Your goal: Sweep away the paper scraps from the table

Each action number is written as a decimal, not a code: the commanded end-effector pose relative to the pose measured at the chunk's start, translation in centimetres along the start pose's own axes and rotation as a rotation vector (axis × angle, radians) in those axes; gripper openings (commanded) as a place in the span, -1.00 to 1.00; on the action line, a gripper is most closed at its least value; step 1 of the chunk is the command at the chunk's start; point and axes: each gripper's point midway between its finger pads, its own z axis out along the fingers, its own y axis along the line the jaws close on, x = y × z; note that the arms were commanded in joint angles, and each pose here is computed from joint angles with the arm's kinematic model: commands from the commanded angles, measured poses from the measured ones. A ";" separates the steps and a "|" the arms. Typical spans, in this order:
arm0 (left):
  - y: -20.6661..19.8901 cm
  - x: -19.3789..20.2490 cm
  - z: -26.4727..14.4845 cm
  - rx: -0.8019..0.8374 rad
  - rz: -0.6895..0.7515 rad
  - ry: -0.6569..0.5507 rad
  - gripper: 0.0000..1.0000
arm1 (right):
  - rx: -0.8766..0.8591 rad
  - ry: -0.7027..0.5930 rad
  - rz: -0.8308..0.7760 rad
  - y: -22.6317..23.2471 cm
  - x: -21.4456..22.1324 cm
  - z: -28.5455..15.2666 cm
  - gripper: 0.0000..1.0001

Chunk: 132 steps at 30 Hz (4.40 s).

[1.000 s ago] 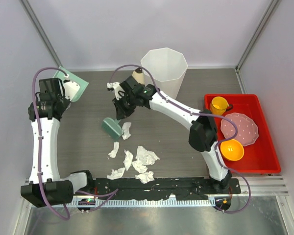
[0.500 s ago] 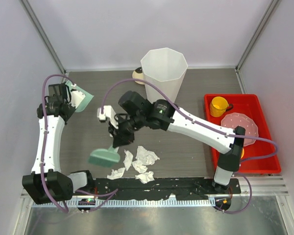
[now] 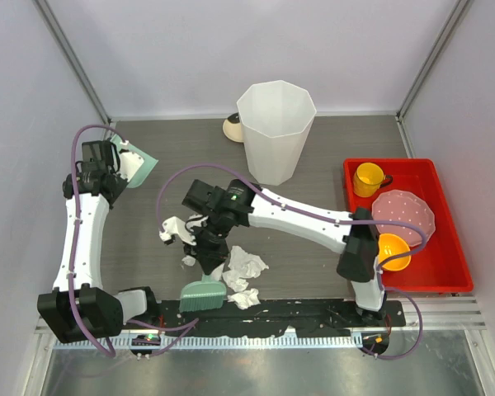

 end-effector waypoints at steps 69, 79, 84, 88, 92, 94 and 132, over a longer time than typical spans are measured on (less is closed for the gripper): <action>-0.5 -0.5 0.7 0.022 0.015 -0.040 -1.00 | 0.722 0.347 0.059 -14.7 5.7 -9.6 -0.98; -4.2 -0.2 0.4 0.196 0.041 -0.062 -1.00 | 0.703 0.113 0.072 -9.3 3.3 -13.1 -0.98; -6.2 -0.3 -1.0 0.304 0.026 -0.074 -1.00 | 0.690 -0.148 0.182 -7.4 1.7 -15.9 -0.98; -5.8 3.4 1.0 0.218 0.134 0.076 -1.00 | 0.739 -0.353 0.336 -9.0 0.2 -16.8 -0.98; -7.3 8.3 1.4 0.315 0.374 0.186 -1.00 | 0.694 -0.429 0.487 -11.0 -1.9 -15.1 -0.98; -7.9 10.5 0.6 0.389 0.475 0.240 -1.00 | 0.680 -0.457 0.552 -11.6 -2.9 -14.8 -0.98; -14.5 8.3 7.5 0.557 0.651 0.124 -1.00 | 0.368 -0.670 0.804 -17.7 -7.4 -7.1 -0.98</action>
